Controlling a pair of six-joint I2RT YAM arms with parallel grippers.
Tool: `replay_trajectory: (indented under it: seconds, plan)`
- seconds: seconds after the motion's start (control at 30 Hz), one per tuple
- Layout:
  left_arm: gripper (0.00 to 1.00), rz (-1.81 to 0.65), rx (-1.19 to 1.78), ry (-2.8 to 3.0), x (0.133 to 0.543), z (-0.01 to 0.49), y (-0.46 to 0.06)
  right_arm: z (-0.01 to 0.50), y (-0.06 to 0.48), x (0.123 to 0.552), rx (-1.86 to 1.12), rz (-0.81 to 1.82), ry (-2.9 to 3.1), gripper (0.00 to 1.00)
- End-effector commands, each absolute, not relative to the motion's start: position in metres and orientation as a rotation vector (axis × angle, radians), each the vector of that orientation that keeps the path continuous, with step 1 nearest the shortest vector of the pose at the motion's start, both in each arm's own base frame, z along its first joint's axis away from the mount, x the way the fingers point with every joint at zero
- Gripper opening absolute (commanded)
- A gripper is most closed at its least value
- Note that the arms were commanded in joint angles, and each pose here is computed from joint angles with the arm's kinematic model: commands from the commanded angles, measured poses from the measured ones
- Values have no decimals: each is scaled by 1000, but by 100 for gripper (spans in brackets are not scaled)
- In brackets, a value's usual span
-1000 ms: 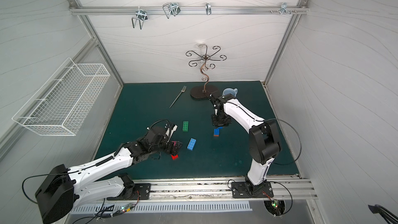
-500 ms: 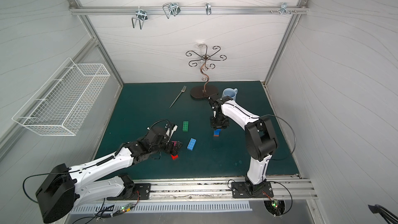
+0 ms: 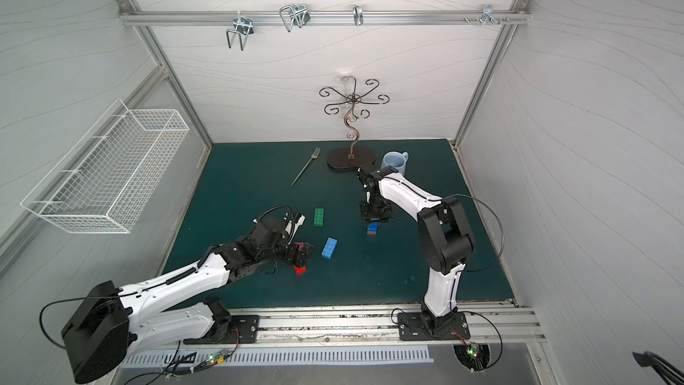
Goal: Assemble a spoon with lego
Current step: Assemble the lego brick with the lego brick.
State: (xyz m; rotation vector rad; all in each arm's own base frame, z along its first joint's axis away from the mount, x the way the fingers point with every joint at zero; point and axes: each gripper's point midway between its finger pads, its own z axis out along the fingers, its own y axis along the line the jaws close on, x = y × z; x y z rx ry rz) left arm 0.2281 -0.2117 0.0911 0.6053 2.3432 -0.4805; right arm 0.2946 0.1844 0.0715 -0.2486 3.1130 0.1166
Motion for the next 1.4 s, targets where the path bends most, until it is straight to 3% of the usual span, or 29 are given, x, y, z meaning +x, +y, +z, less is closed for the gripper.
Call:
replay_trajectory:
  seconds: [0.0,0.8,1.37]
  plan:
    - [99,-484,604,2296,235,98,-217,66,184,289,-231,102,3143,33]
    - [99,-482,600,2293,234,99,-216,40,182,281,-205,82,3190,34]
    - [99,-465,599,2301,234,95,-213,52,177,292,-177,92,3259,32]
